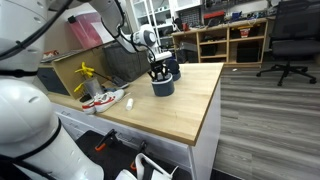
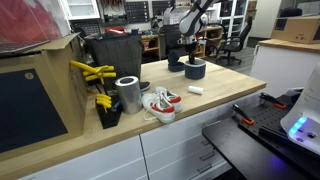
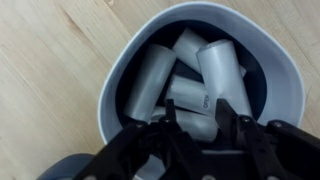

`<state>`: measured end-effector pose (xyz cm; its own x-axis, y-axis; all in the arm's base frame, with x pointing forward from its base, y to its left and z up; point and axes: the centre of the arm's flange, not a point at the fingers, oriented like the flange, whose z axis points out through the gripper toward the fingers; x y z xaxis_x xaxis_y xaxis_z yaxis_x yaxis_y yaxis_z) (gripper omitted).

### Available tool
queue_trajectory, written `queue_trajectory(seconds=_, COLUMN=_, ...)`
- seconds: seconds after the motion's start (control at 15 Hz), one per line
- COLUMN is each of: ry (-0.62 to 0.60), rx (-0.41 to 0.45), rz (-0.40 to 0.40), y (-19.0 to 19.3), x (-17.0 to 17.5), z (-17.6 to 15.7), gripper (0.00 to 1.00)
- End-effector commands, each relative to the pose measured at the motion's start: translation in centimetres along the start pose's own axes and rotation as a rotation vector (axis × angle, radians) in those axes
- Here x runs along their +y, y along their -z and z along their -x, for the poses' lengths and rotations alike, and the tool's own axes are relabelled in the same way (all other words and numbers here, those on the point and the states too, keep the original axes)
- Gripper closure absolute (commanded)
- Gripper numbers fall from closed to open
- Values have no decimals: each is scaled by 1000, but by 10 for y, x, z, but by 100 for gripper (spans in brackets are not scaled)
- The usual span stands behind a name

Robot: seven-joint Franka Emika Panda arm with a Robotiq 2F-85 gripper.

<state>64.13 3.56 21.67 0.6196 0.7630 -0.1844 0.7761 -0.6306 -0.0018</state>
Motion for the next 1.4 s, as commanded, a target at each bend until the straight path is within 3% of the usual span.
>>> queue_trajectory(seconds=0.0, ry=40, rx=30, rz=-44, y=7, x=7, z=9, gripper=40)
queue_trajectory(seconds=0.13, ry=70, rx=43, rz=-64, y=8, x=14, z=18, gripper=32)
queue_trajectory(seconds=0.67, ry=115, rx=88, rz=-168, y=-1, x=30, z=43, gripper=36)
queue_trajectory(seconds=0.87, ry=131, rx=84, rz=-137, y=-17, x=30, z=44, gripper=34)
queue_trajectory(seconds=1.13, ry=137, rx=69, rz=-82, y=-46, x=35, z=29, gripper=42)
queue_trajectory(seconds=1.27, ry=141, rx=72, rz=-52, y=-50, x=39, z=21, gripper=42)
queue_trajectory(seconds=1.33, ry=146, rx=77, rz=-35, y=-56, x=39, z=17, gripper=35)
